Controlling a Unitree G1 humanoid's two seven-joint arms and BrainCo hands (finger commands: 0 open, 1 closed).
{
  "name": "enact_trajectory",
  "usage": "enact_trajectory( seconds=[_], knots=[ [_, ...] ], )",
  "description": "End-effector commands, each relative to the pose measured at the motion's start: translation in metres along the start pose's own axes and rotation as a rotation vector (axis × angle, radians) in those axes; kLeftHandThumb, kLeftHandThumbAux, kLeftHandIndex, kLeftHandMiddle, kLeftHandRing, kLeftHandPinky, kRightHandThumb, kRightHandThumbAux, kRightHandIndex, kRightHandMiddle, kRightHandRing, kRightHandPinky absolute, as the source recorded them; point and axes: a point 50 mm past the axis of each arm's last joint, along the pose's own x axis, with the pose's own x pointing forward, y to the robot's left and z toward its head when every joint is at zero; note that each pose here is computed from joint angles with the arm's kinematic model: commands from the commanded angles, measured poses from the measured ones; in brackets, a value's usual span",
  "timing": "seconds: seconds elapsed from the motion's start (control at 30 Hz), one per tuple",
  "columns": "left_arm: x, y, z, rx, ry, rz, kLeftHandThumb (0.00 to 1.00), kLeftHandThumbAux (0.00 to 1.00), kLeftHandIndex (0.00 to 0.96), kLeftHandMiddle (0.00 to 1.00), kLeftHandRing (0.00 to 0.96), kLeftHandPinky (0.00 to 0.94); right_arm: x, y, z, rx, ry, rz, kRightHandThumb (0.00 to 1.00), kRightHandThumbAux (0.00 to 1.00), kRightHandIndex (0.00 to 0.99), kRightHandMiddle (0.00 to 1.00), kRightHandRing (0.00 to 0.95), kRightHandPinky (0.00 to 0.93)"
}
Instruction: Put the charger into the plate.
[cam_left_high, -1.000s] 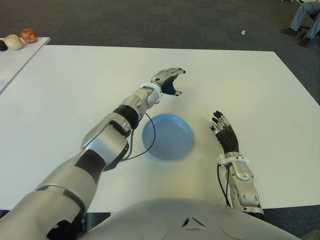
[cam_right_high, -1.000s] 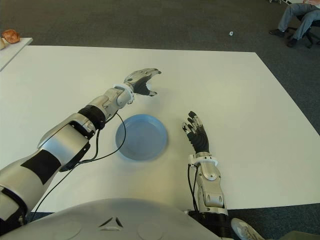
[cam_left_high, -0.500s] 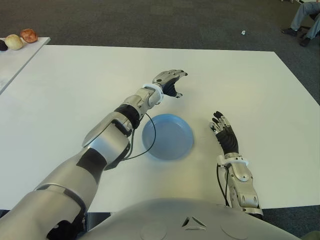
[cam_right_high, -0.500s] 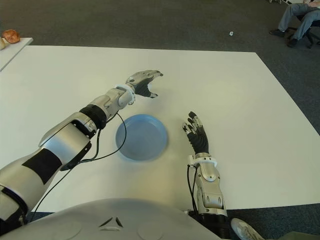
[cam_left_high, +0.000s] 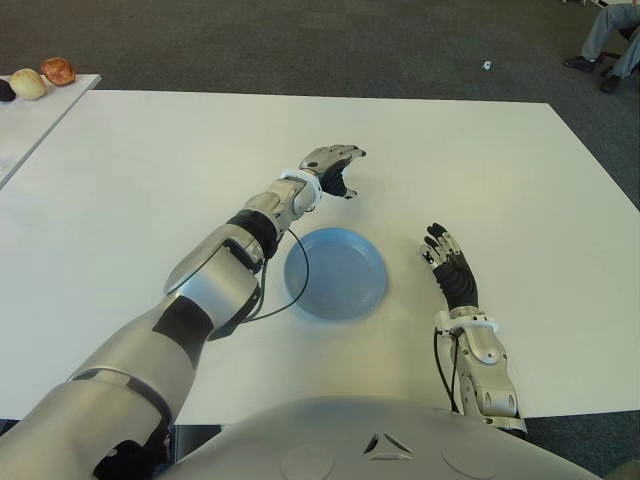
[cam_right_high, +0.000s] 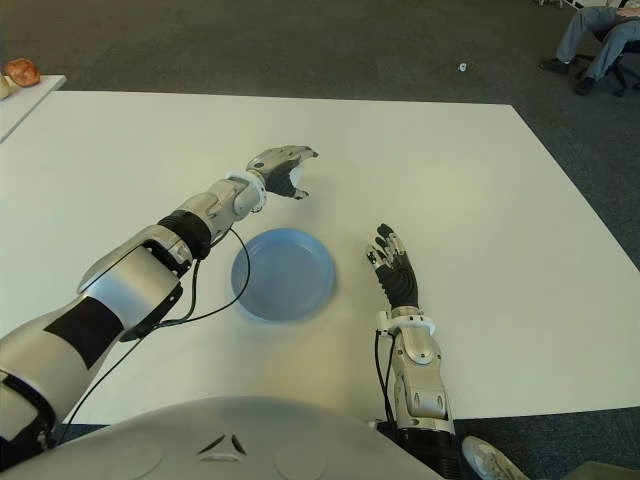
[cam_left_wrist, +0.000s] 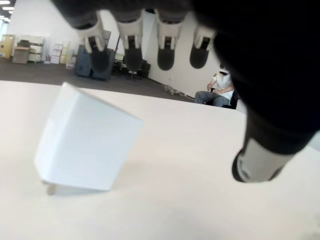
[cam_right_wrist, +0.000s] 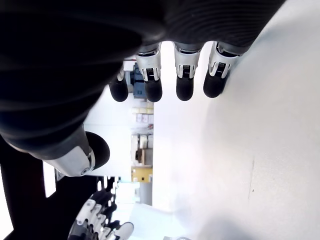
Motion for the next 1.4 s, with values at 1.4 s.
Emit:
enact_trajectory(
  seconds=[1.4],
  knots=[
    [-0.029,-0.034,-0.060,0.273,0.289,-0.209,0.000,0.500,0.000,0.000,0.000,0.000,-0.013,-0.010,0.005,-0.005,-0.020,-0.020,0.000,0.566,0.028,0.099,0.065,0.052]
  ],
)
